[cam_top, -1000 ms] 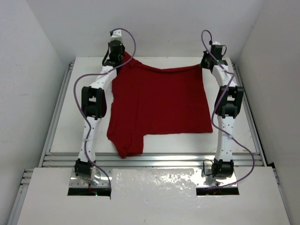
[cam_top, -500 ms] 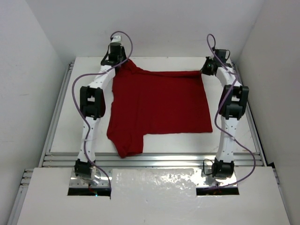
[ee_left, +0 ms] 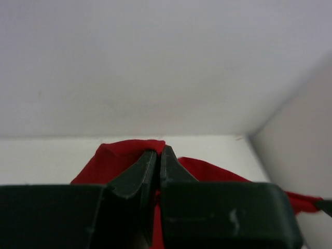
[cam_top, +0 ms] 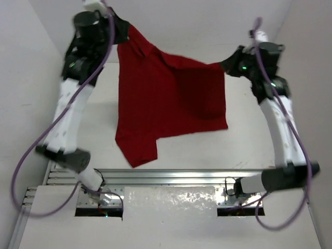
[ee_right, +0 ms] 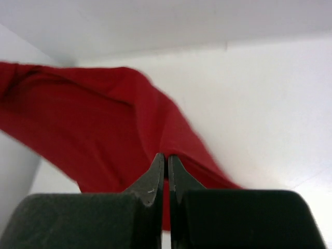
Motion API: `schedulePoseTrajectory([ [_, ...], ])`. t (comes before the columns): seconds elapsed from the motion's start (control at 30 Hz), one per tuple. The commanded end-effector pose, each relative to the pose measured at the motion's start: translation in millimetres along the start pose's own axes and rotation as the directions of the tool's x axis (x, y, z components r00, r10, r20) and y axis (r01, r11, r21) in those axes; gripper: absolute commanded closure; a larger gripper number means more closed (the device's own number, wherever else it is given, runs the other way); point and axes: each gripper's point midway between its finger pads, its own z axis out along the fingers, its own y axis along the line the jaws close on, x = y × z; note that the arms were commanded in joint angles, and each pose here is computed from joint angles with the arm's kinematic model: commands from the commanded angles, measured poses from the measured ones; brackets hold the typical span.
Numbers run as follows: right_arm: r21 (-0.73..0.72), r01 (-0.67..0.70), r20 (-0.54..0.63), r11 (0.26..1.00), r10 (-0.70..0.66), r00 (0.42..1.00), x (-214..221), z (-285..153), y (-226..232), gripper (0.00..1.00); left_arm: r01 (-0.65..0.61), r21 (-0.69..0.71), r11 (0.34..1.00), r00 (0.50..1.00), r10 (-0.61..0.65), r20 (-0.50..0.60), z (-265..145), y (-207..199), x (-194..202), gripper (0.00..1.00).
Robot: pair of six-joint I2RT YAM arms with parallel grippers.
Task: Fold and stack the t-shirts
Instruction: Flatten out the tshirt
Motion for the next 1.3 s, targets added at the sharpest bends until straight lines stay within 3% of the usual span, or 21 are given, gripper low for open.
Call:
schedulePoseTrajectory([
  [0.0,0.085,0.024,0.145,0.996,-0.036,0.989,-43.9,-98.9,12.5,1.0,-0.003,0.109,0.994,0.991,-0.011,0.131,-117.3,-41.2,-69.0,1.0],
  [0.03,0.093,0.05,0.196,0.994,-0.068,0.978,-56.6,-139.6,24.9,1.0,-0.003,0.186,0.983,0.985,-0.029,0.169,-160.2,-57.4,-84.1,1.0],
  [0.13,0.115,0.089,0.314,0.989,-0.121,0.942,-86.7,-209.5,47.6,1.0,0.03,0.252,0.967,0.97,-0.088,0.224,-226.8,-61.1,-111.3,1.0],
  [0.27,0.178,0.122,0.371,0.976,-0.181,0.911,-100.3,-284.8,61.9,1.0,0.019,0.347,0.938,0.92,-0.153,0.36,-333.8,-61.4,-156.9,1.0],
  [0.4,0.19,0.129,0.464,0.973,-0.205,0.862,-110.8,-330.2,74.4,1.0,-0.016,0.42,0.907,0.881,-0.185,0.435,-389.8,-66.8,-177.8,1.0],
  [0.5,0.219,0.12,0.474,0.968,-0.213,0.854,-109.0,-342.6,70.4,1.0,-0.015,0.399,0.917,0.878,-0.179,0.443,-391.2,-62.1,-175.8,1.0],
  [0.67,0.317,0.152,0.406,0.936,-0.278,0.871,-103.5,-313.0,52.9,1.0,0.065,0.279,0.958,0.924,-0.164,0.347,-317.2,-47.8,-147.6,1.0],
  [0.8,0.416,0.224,0.222,0.881,-0.338,0.915,-76.4,-233.1,26.0,1.0,0.127,0.071,0.989,0.963,-0.14,0.23,-231.7,-18.8,-100.3,1.0],
  [0.9,0.436,0.27,0.11,0.858,-0.349,0.93,-52.5,-168.9,7.1,1.0,0.098,-0.12,0.988,0.989,-0.083,0.12,-156.6,12.9,-39.0,1.0],
  [0.93,0.465,0.249,0.077,0.85,-0.319,0.945,-48.2,-149.6,-13.2,1.0,0.095,-0.129,0.987,0.988,-0.077,0.134,-138.0,14.5,-33.3,1.0],
  [1.03,0.467,0.186,0.055,0.864,-0.238,0.97,-36.0,-100.8,-54.4,1.0,0.042,-0.161,0.986,0.999,-0.043,-0.002,-50.8,25.1,39.3,1.0],
  [1.13,0.503,0.214,-0.053,0.838,-0.217,0.975,-7.1,-48.2,-93.1,1.0,0.016,-0.171,0.985,0.997,-0.029,-0.072,12.0,36.8,86.9,1.0],
  [1.17,0.509,0.228,-0.112,0.83,-0.199,0.974,11.2,-13.8,-111.1,1.0,-0.004,-0.211,0.977,0.989,-0.028,-0.149,48.2,57.1,131.1,1.0],
  [1.2,0.511,0.23,-0.136,0.828,-0.187,0.973,19.8,5.6,-120.8,1.0,0.005,-0.234,0.972,0.991,-0.037,-0.132,66.7,64.6,137.1,1.0],
  [1.23,0.507,0.23,-0.143,0.83,-0.182,0.973,25.7,28.7,-130.6,1.0,-0.012,-0.282,0.959,0.981,-0.043,-0.191,95.3,84.1,182.5,1.0],
  [1.27,0.519,0.248,-0.222,0.818,-0.151,0.963,54.0,68.7,-156.1,1.0,0.01,-0.325,0.946,0.986,-0.063,-0.153,112.9,99.1,182.4,1.0],
])
